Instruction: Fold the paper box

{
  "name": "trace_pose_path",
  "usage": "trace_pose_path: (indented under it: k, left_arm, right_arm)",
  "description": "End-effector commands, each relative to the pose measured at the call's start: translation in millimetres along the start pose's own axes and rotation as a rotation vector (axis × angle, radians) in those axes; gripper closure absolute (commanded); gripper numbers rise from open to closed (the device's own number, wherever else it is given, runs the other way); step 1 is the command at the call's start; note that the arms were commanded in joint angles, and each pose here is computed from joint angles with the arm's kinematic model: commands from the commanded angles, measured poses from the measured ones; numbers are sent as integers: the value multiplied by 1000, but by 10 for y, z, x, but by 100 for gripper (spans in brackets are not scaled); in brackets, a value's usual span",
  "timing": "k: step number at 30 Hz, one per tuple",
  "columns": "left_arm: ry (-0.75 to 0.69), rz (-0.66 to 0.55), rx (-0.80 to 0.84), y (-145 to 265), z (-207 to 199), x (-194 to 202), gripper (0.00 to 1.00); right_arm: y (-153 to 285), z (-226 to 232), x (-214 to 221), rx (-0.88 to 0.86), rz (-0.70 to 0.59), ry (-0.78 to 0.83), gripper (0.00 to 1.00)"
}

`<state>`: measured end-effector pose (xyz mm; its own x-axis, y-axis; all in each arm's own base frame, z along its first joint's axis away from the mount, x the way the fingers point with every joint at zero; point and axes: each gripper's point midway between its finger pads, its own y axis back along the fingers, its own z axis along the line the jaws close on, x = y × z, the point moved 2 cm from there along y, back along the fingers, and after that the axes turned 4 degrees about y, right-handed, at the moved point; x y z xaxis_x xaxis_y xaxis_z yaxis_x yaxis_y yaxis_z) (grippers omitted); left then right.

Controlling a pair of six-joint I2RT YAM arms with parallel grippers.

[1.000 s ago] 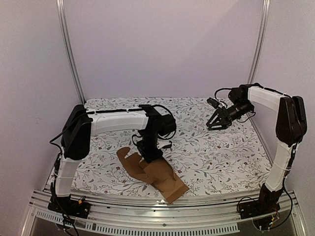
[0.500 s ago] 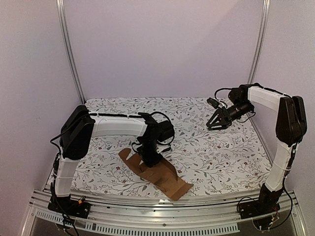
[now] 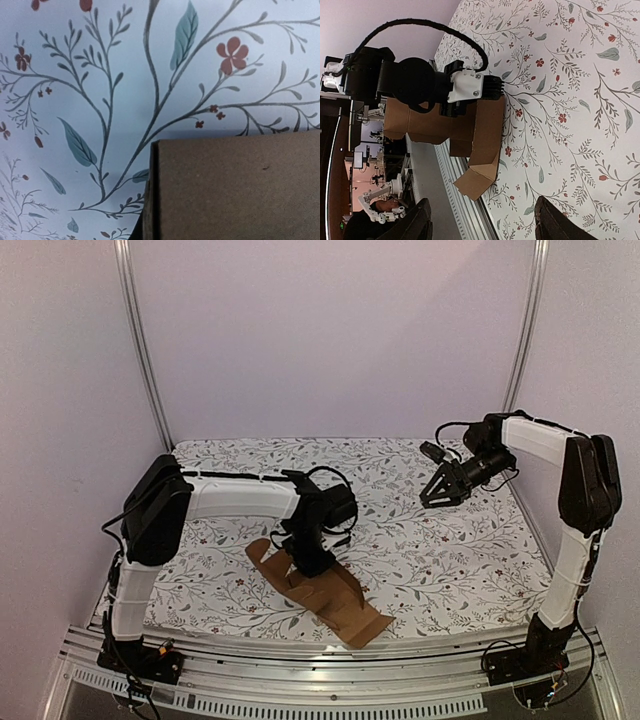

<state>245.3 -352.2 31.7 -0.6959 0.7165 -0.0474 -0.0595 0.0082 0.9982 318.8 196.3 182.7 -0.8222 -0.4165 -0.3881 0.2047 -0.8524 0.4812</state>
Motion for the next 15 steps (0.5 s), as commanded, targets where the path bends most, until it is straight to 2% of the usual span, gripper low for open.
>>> trace_pose_path:
  k: [1, 6, 11, 15]
  left_arm:
    - [-68, -32, -155, -13, -8, -25, 98]
    - [-162, -61, -352, 39, -7, -5, 97]
    - [-163, -40, -314, -9, -56, 59, 99]
    - [-143, -101, -271, 142, -100, -19, 83]
  right_arm:
    - [-4, -2, -19, -20, -2, 5, 32]
    - [-3, 4, -20, -23, -2, 4, 32]
    - [-11, 3, -16, -32, -2, -4, 32]
    - [-12, 5, -19, -37, -3, -5, 32]
